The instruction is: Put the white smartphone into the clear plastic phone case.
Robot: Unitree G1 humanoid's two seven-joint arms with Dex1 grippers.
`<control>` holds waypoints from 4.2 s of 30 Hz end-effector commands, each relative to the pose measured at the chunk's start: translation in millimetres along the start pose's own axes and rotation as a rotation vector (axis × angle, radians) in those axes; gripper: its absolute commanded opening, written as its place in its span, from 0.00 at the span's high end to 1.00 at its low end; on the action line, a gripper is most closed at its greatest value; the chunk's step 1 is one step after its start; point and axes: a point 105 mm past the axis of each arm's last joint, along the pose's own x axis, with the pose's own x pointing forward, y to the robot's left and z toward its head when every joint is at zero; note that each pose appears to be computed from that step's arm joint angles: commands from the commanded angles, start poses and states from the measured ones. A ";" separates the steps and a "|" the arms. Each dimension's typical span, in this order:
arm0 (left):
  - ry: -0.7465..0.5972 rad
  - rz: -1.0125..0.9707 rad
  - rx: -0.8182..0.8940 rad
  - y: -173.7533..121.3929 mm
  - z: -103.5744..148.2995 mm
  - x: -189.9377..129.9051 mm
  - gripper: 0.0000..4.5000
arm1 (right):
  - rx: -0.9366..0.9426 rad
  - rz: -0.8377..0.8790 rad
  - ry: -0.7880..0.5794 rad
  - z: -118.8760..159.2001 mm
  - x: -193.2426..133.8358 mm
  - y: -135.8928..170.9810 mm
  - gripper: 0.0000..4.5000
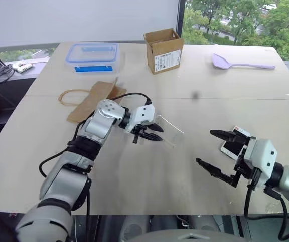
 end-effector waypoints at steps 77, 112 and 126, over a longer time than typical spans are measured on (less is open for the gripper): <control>-0.476 0.219 -0.227 -38.8 75.9 -19.8 0.01 | 0.397 -0.773 0.461 -80.1 -62.4 -53.9 0.00; -0.520 0.231 -0.230 -64.2 84.7 5.9 0.01 | 0.943 -0.904 0.703 -130.1 28.5 -57.0 0.00; -0.483 0.287 -0.247 -60.7 75.4 4.0 0.00 | 0.565 -0.688 0.797 -128.8 -7.1 -57.9 0.34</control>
